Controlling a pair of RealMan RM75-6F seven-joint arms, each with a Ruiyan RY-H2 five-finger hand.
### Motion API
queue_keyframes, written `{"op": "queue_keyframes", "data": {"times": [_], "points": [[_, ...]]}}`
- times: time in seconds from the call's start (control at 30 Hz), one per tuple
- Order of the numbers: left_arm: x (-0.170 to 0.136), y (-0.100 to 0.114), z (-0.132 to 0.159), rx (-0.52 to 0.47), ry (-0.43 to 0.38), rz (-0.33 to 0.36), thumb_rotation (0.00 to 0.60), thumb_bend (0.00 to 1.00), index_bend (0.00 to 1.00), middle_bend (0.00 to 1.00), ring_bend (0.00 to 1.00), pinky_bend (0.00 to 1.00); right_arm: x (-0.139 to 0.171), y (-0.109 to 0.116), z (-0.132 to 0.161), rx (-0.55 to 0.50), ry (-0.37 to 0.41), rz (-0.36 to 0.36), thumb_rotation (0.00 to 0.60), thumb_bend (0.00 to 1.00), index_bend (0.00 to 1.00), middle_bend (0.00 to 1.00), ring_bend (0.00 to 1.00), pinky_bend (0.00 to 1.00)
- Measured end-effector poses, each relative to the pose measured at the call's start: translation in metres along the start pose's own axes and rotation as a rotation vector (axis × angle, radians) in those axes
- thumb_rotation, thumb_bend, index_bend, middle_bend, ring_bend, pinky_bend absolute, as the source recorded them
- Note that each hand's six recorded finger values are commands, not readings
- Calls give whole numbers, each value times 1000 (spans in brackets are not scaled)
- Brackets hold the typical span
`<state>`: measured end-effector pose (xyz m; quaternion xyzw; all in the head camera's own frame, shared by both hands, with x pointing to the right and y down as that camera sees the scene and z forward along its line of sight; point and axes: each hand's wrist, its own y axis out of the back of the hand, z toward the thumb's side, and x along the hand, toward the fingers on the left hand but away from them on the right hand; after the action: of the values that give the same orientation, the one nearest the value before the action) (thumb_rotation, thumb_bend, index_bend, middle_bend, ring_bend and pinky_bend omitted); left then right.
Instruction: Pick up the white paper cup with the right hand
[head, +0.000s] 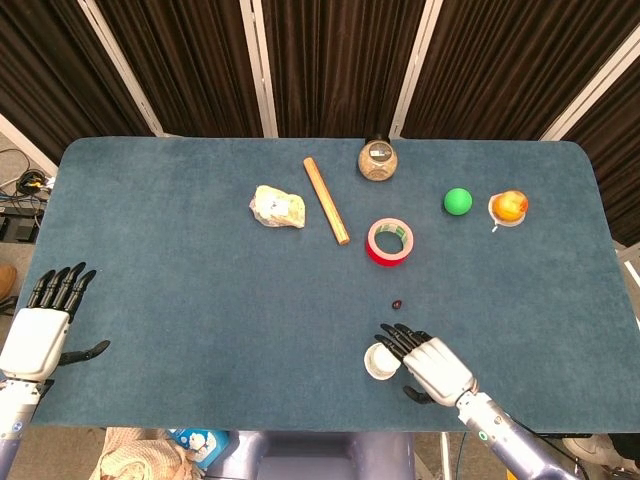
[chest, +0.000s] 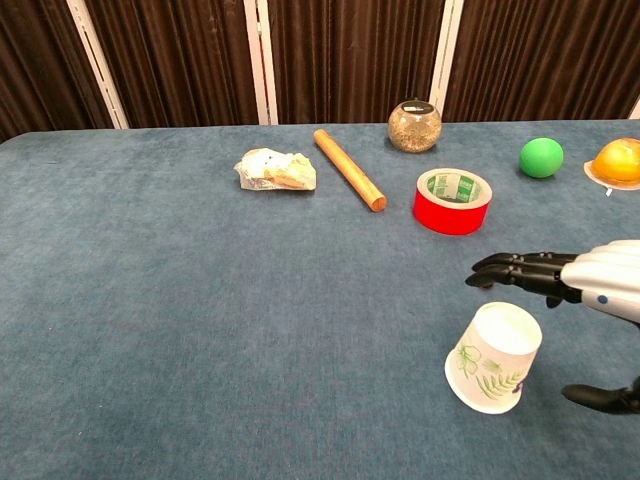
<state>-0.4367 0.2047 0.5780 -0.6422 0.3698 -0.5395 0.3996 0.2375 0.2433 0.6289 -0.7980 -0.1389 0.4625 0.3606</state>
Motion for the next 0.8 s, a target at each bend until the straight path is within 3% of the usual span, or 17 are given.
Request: {"op": "queue_keyframes", "data": {"times": [0.07, 0.23, 0.5, 0.8], "points": [[0, 0, 0, -2, 2, 0, 600, 0, 0, 0, 0, 0, -3, -2, 1, -1, -2, -4, 600, 420, 190, 167, 232, 411], [1, 0, -1, -5, 3, -3, 600, 0, 0, 0, 0, 0, -10, -4, 3, -6, -17, -25, 600, 449, 257, 273, 351, 476], [1, 0, -1, -5, 5, -3, 600, 0, 0, 0, 0, 0, -12, -4, 8, -5, -13, -35, 600, 505, 387, 326, 394, 492], [1, 0, -1, -4, 6, -3, 600, 0, 0, 0, 0, 0, -12, 2, 14, 0, -4, -52, 600, 507, 391, 326, 394, 492]]}}
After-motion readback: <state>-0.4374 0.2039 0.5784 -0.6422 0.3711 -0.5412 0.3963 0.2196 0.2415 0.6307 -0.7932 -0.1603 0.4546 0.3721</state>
